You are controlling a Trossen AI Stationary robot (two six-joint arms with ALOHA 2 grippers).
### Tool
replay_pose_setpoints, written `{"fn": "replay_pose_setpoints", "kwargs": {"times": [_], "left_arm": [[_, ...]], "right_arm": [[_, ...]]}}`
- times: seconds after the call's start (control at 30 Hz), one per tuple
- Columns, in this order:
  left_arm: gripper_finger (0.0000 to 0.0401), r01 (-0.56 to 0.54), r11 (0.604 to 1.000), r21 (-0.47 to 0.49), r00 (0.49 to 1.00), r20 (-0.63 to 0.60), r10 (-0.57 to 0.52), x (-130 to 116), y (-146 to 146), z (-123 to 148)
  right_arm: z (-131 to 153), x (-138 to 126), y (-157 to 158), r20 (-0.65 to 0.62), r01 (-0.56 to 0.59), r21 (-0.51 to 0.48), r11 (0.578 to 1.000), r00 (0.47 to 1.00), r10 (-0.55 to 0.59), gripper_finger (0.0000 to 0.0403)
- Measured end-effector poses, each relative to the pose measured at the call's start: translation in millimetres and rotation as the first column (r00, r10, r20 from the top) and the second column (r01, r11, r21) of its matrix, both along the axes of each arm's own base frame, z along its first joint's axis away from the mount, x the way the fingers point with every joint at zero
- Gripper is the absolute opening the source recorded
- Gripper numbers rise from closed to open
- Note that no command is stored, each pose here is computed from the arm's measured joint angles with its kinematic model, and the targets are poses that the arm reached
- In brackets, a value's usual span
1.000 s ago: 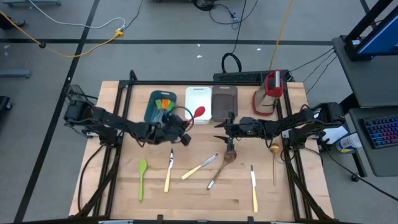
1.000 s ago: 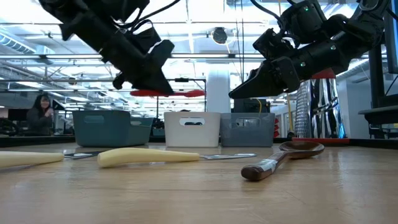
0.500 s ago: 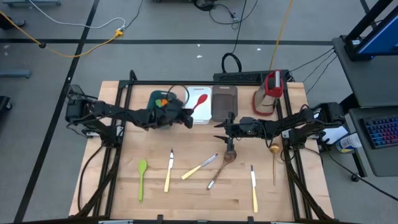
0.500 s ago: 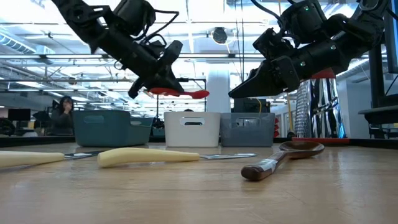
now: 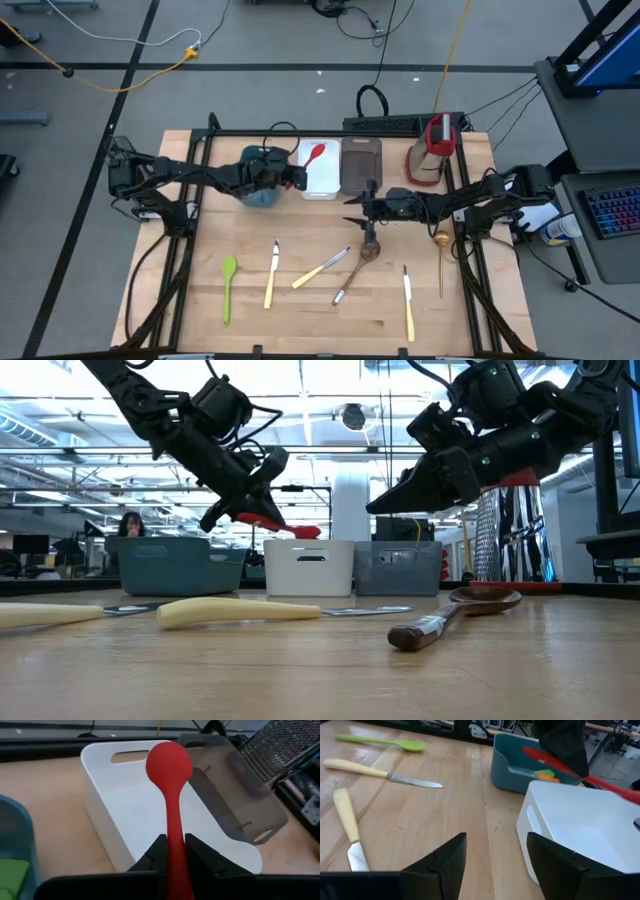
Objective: Pick & Place Kitchen Items
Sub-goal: Put the red serving spoon into the white bin
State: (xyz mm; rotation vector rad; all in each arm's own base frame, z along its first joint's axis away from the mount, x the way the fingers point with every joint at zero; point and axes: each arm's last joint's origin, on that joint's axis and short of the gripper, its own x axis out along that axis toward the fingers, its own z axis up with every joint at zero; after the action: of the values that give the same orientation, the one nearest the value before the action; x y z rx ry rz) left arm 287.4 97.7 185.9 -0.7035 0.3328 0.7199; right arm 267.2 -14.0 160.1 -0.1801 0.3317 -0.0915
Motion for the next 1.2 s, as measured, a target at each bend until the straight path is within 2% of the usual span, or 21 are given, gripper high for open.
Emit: {"fn": "replay_pose_setpoints", "kwargs": {"times": [0.1,0.23,0.37,0.43,0.53,0.7,0.97,1.2], "left_arm": [[0.0033,0.028,0.999,-0.034,1.0,0.013,-0.027,3.1,-0.4,4.2],[0.0042,0.069,0.997,-0.026,0.998,-0.009,-0.07,14.7,-2.2,13.0],[0.0036,0.12,0.993,0.007,0.989,-0.092,-0.119,30.9,4.7,33.2],[0.0035,0.128,0.992,-0.007,0.975,-0.182,-0.127,34.2,8.8,37.0],[0.004,0.127,0.992,-0.026,0.964,-0.232,-0.129,45.6,13.2,42.2],[0.004,0.116,0.991,-0.072,0.932,-0.338,-0.134,57.1,16.8,25.5],[0.0047,0.087,0.989,-0.121,0.908,-0.398,-0.129,64.8,23.7,-5.8],[0.0049,0.064,0.99,-0.122,0.904,-0.413,-0.109,62.8,34.8,-12.3]], "right_arm": [[1.5,0.5,-0.1,0.016,-0.001,-0.004,1.0,1.0,0.001,0.0201],[3.5,1.1,0.0,0.037,-0.003,-0.011,1.0,0.999,0.003,0.0201],[4.1,1.3,-0.2,0.043,-0.004,-0.018,1.0,0.999,0.005,0.0201],[4.0,1.2,-0.1,0.042,-0.003,-0.014,1.0,0.999,0.004,0.0201],[4.0,1.2,-0.1,0.044,0.002,0.003,1.0,0.999,-0.002,0.0201],[3.3,1.0,-0.1,0.037,0.002,0.005,1.0,0.999,-0.002,0.0201],[1.1,0.3,0.0,0.014,0.002,0.006,1.0,1.0,-0.002,0.0201],[1.0,0.3,-0.1,0.013,0.002,0.006,1.0,1.0,-0.002,0.0201]]}}
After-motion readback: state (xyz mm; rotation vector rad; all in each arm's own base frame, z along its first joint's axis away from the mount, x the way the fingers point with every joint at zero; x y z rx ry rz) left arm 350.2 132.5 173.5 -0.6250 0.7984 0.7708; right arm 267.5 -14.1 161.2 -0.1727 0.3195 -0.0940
